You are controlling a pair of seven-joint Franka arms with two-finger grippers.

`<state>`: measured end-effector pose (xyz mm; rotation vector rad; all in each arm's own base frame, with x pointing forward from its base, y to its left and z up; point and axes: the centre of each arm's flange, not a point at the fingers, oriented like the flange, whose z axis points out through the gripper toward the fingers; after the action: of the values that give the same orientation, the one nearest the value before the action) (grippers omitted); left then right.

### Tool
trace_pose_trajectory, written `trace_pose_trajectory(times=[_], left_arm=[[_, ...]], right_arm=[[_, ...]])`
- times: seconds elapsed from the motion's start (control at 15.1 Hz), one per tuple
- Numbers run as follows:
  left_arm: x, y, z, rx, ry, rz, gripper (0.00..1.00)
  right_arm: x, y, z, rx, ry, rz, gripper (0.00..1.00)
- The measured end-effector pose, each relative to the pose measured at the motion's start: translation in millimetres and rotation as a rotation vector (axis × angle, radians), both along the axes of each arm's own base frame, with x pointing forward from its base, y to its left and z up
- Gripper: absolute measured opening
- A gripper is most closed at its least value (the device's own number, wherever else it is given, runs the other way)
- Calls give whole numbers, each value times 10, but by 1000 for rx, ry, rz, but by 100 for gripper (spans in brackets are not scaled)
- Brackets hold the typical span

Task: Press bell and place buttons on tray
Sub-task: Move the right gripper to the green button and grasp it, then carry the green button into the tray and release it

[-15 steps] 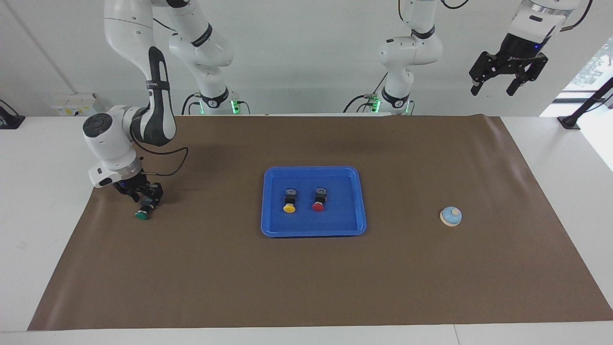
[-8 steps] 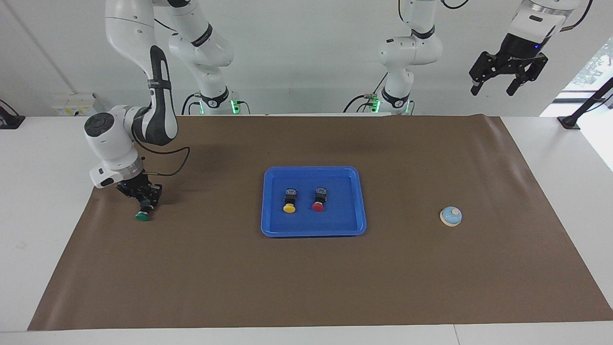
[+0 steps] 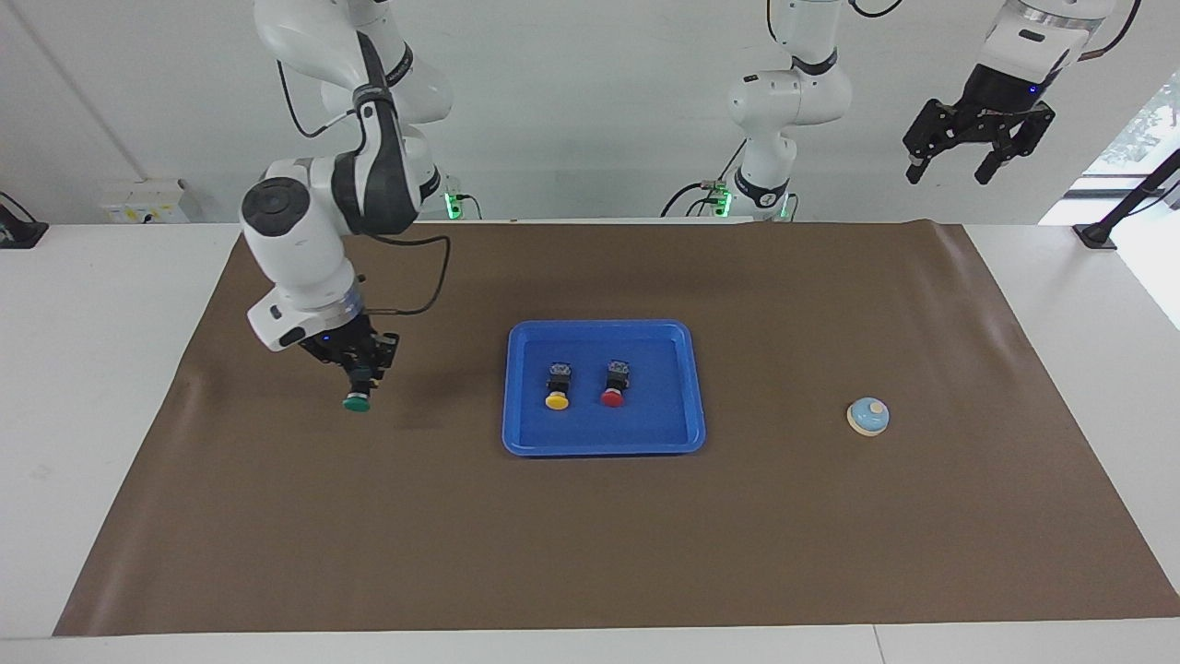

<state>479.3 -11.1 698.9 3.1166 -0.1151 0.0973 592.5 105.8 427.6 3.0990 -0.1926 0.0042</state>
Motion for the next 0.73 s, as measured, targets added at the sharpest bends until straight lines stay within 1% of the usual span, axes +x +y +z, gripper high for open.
trace_pose_trajectory(times=[0.13,0.33,0.53,0.73], left_arm=[[0,0,0,0,0,0,100],[0,0,0,0,0,0,100],[0,0,0,0,0,0,100],[0,0,0,0,0,0,100]], right_arm=[[-97,631,57,3,-9,-9,41],[-368,1507,144,4,-5,34,41],[-584,2040,257,52,4,70,41],[-689,2473,209,67,10,56,41]])
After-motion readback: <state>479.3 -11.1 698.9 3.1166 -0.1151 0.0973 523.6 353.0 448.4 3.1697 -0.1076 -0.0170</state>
